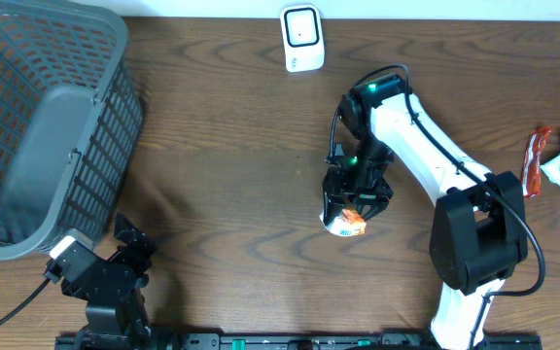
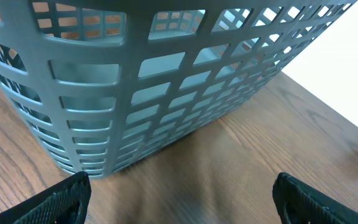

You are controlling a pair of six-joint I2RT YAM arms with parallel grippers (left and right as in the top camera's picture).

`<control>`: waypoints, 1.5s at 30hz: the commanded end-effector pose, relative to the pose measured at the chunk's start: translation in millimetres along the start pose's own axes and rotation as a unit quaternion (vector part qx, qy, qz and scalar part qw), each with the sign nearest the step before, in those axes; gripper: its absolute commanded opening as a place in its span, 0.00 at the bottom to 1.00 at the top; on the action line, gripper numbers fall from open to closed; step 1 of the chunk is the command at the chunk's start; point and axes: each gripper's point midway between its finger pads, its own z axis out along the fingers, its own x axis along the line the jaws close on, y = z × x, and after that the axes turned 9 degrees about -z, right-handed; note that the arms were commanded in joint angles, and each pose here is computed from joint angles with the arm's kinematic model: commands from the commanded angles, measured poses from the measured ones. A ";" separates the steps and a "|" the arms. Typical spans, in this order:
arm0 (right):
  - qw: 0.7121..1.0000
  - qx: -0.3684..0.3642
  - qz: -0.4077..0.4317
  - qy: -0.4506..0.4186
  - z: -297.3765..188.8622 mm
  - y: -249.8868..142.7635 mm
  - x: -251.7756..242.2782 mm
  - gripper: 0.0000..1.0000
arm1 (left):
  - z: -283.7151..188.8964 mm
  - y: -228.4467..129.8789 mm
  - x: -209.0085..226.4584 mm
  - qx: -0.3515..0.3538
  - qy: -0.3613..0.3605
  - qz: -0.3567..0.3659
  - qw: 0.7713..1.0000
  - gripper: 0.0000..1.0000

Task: Scan the item barcode
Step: 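Lift the orange box with the right gripper, then hold the orange box up against the scanner with the right gripper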

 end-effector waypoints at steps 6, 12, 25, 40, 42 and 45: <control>0.995 -0.091 -0.032 0.011 -2.6 48.5 8.6 0.50 | -0.9 1.5 -0.2 -0.003 -0.001 -0.002 1.000 0.93; 0.972 -0.214 -0.093 0.036 -41.7 100.0 36.0 0.50 | -0.9 1.5 -0.2 -0.003 -0.001 -0.002 1.000 0.93; 0.794 -0.573 -0.173 -0.108 -227.1 200.8 67.4 0.40 | -0.9 1.6 -0.1 -0.003 0.000 -0.002 1.000 0.93; 0.631 -0.731 -0.122 -0.227 -270.4 322.3 17.7 0.48 | -0.9 1.6 -0.1 -0.003 0.000 -0.002 1.000 0.93; 0.603 -0.752 -0.122 -0.235 -274.0 334.9 13.1 0.53 | -0.9 1.6 -0.1 -0.003 0.000 -0.002 1.000 0.93; 0.574 -0.774 -0.128 -0.234 -272.9 350.7 8.1 0.52 | -0.9 1.5 -0.2 -0.003 -0.001 -0.002 1.000 0.93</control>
